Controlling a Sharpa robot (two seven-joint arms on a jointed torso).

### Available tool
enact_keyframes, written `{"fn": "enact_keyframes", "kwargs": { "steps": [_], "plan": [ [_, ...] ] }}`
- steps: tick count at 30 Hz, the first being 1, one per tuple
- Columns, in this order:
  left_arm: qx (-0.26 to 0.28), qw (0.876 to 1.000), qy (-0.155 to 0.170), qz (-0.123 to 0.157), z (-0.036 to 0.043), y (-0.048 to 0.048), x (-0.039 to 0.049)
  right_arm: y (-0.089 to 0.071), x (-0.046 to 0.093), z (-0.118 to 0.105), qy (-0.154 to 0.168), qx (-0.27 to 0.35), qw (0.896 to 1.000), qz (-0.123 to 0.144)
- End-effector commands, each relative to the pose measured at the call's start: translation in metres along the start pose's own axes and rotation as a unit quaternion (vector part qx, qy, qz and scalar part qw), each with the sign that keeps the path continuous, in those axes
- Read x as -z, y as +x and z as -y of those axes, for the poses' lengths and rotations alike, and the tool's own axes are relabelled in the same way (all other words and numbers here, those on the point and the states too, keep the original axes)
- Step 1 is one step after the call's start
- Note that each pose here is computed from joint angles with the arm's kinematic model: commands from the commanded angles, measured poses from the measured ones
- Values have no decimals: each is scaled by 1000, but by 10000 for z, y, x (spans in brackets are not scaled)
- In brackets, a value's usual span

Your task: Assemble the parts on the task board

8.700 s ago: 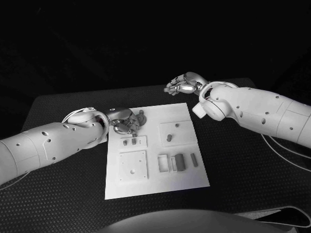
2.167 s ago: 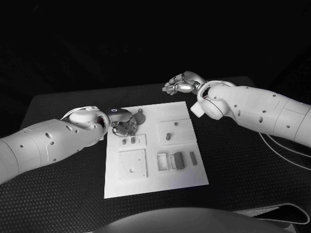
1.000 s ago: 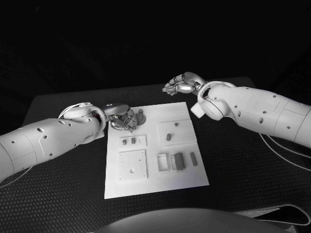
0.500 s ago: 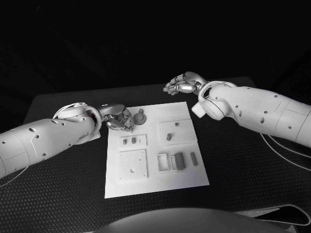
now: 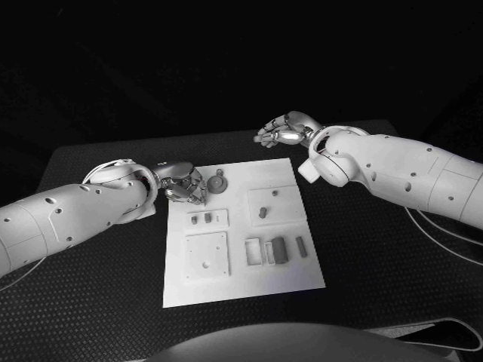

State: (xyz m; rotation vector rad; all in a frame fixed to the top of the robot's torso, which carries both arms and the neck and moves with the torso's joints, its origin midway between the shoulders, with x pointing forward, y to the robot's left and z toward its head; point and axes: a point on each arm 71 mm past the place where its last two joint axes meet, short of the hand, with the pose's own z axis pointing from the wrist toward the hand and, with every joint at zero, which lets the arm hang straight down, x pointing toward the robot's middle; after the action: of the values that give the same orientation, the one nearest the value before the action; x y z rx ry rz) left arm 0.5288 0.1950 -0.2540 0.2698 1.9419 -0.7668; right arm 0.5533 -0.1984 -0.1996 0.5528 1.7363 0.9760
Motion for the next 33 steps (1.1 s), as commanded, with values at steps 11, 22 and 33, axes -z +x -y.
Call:
{"fn": "enact_keyframes", "kwargs": {
  "steps": [11, 22, 33],
  "plan": [
    [8, 1000, -6, -16, -22, 15, -50, 8, 2, -4, -3, 0, 1000, -7],
    [9, 1000, -6, -21, -20, 31, -58, 6, 4, -2, -3, 0, 1000, -6],
    [9, 1000, -9, -25, -20, 42, -80, 8, 3, -4, -3, 0, 1000, -6]
  ]
}}
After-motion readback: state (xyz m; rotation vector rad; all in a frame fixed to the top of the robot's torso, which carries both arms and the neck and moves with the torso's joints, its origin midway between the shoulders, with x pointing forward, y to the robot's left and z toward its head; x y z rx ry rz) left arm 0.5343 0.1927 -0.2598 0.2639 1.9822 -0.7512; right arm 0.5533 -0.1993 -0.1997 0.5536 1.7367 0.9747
